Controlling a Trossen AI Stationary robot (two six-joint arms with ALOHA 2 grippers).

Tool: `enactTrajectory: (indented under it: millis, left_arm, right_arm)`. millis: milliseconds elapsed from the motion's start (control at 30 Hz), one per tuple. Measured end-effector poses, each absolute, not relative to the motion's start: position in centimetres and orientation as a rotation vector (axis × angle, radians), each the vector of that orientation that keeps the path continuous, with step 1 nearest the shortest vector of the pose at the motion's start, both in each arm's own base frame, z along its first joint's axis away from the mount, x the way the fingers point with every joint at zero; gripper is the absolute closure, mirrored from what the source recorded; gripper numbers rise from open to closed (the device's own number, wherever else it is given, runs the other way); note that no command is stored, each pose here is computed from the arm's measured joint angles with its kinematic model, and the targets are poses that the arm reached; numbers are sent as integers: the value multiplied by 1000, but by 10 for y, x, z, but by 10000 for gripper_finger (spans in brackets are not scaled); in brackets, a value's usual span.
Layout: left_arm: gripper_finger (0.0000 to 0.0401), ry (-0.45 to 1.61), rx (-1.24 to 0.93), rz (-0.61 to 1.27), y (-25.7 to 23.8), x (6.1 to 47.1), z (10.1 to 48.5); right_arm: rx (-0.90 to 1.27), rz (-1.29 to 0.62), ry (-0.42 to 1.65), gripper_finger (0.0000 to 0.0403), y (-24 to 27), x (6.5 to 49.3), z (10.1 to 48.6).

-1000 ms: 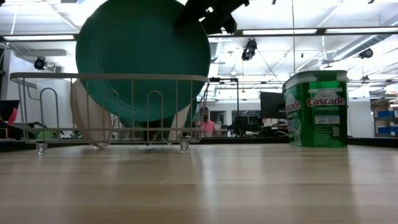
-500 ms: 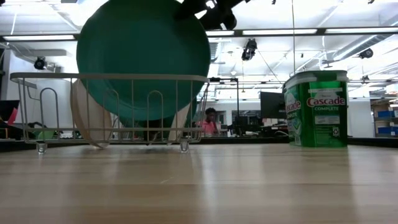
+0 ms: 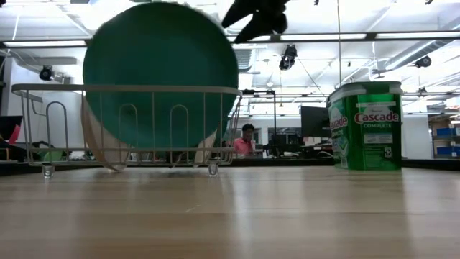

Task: Sort dishes
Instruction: Put the light blue plate on the dish rack, then return to Home Position

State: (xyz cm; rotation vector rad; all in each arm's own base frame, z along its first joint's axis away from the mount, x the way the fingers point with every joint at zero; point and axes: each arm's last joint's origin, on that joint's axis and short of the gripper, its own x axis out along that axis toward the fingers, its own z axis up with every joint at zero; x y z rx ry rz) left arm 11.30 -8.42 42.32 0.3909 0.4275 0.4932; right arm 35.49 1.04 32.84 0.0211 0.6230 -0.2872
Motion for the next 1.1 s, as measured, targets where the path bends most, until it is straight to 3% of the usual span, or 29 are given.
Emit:
enactTrajectory:
  millis: [800, 1000, 1100]
  left_arm:
    - [168, 445, 384, 478, -85, 113, 422]
    - [168, 450, 361, 470, -89, 117, 415]
    - [168, 398, 406, 507, -98, 126, 401]
  right_arm:
    - [83, -326, 656, 62, 10, 343, 333]
    - [-71, -264, 654, 62, 12, 345, 334]
    - [-180, -206, 554, 62, 20, 352, 334]
